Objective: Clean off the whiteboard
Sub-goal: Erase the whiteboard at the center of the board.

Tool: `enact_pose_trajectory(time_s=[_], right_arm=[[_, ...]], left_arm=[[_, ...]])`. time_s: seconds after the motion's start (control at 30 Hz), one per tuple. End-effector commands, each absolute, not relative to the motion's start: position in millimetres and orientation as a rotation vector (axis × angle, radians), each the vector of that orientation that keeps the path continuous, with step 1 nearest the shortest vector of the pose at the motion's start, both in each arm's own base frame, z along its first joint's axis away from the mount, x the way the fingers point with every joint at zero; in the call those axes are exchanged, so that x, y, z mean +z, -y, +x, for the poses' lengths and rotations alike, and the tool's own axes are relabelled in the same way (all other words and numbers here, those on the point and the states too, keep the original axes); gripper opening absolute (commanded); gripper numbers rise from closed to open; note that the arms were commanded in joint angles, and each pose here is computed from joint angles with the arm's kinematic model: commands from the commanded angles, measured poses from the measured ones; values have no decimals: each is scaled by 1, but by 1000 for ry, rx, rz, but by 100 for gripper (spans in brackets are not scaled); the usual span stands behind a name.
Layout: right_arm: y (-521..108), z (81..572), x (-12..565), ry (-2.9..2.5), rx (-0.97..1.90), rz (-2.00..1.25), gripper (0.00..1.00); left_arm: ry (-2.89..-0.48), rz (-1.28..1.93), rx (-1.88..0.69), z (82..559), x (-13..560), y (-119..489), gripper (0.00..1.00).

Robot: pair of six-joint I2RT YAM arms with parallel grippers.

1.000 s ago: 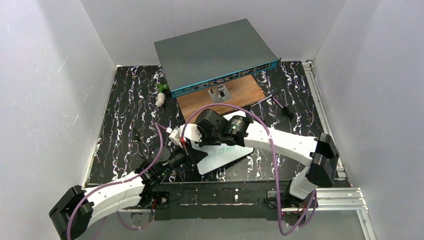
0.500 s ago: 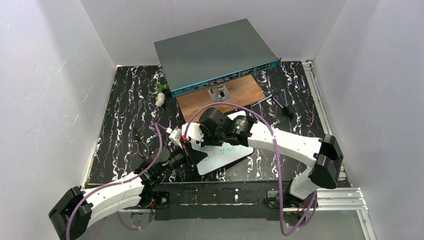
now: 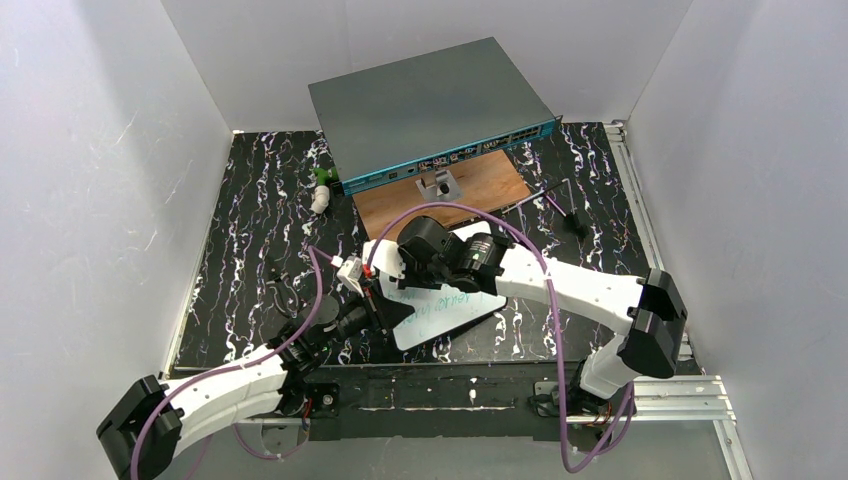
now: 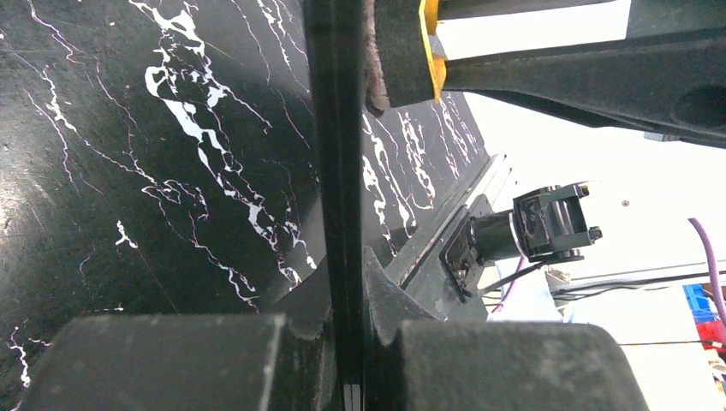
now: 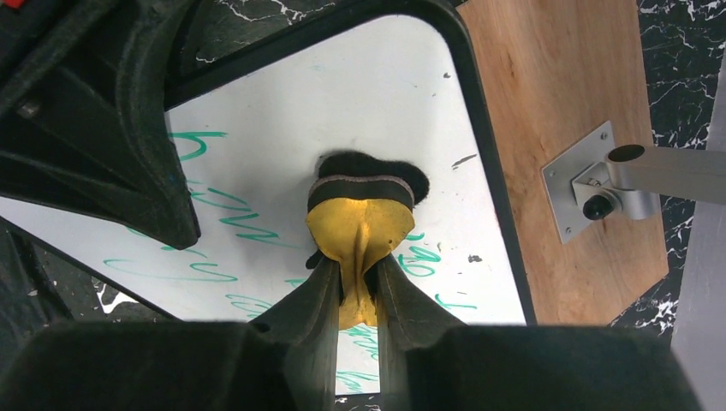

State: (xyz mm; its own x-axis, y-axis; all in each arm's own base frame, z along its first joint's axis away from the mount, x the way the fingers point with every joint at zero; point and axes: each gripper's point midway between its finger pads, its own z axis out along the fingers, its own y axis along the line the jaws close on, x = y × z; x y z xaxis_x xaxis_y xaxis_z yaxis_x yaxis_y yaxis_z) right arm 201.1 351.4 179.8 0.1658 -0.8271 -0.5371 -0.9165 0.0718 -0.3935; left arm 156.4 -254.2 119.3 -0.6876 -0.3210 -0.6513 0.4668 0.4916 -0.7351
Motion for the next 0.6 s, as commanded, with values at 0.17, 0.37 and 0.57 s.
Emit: enact_pose_trajectory(time_s=[0.17,0.37,0.57], right_arm=[[-355,173,188,-1603,351,-1821,1],[-363,170,198,-1586,396,-1793,1],[-361,193,201,-1615,291,-1708,1]], left_arm=[[-1972,196,-1260,147,112,253,0],[-1971,176,-1275,147,112,253,0],[-1969,170,-1273,145,111,250,0]])
